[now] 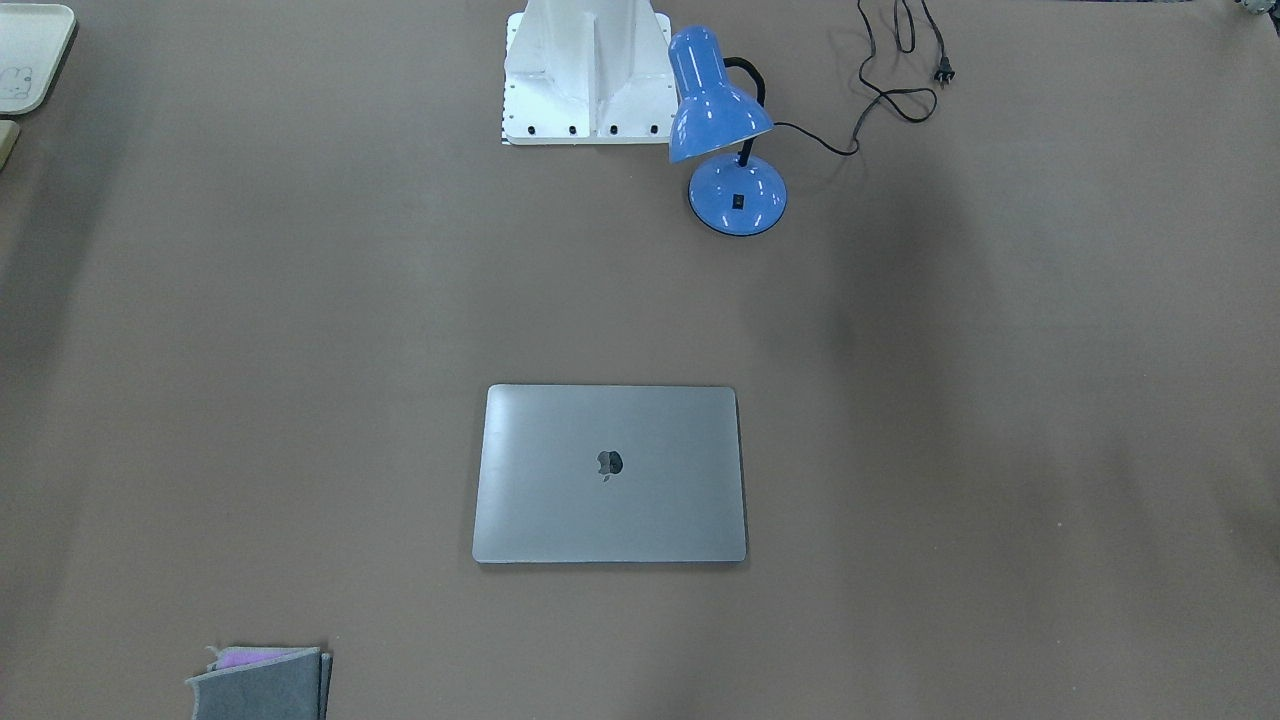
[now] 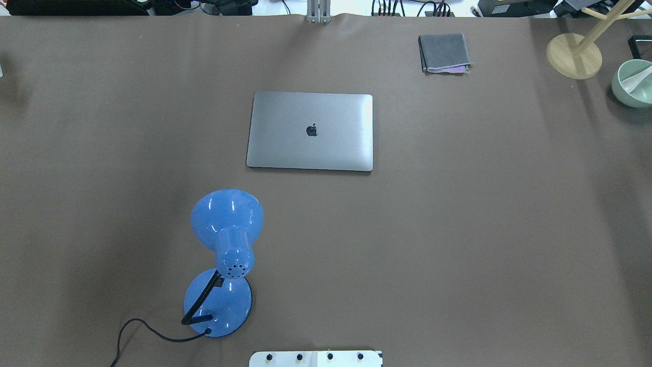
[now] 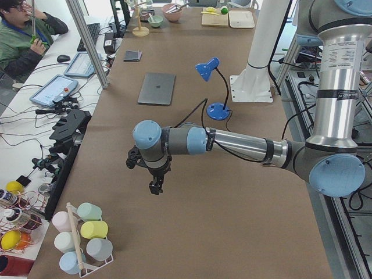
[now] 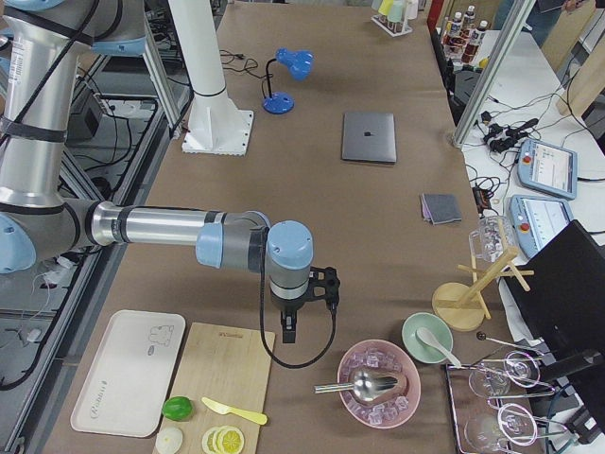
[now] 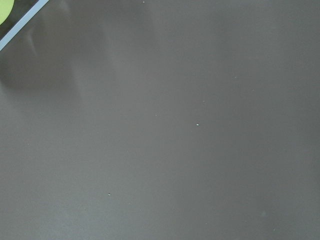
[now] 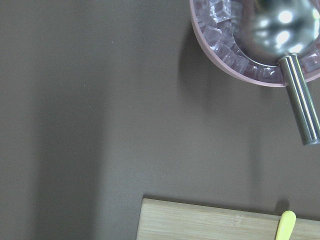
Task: Close laptop
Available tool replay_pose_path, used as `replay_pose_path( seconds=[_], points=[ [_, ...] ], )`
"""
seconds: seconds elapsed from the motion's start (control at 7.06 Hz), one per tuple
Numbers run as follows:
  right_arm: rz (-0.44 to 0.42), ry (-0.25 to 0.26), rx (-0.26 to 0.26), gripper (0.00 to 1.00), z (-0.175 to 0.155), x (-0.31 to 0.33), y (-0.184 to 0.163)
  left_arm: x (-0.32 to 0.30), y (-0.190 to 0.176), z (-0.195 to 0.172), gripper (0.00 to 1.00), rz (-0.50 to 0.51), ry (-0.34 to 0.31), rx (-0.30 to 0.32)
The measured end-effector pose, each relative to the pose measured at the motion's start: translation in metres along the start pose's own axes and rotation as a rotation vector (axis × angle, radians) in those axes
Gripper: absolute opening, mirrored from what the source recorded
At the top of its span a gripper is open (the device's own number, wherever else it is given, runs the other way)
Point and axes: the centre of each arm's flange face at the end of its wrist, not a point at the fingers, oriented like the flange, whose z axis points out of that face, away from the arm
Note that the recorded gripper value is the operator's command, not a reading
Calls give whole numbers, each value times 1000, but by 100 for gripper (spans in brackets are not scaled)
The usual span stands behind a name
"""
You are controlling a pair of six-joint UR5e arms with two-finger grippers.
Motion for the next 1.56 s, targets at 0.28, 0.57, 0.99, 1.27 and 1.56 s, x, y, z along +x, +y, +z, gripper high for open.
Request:
replay_pose_path(
  seconds=[0.28, 0.57, 0.99, 1.27, 1.56],
  points=[
    [0, 0, -4, 100, 2, 1, 3, -1, 0, 0, 99, -2, 0, -1],
    [3, 0, -6, 100, 2, 1, 4, 0, 0, 0, 99, -2, 0, 0],
    [1, -1, -7, 100, 3, 2, 5, -1, 3, 1, 99, -4, 0, -2],
    [1, -4, -9, 100, 4, 2, 6, -1, 8, 2, 99, -5, 1, -3],
    [3, -7, -11, 100, 5, 2, 8, -1, 10, 3, 99, -5, 0, -4]
  ],
)
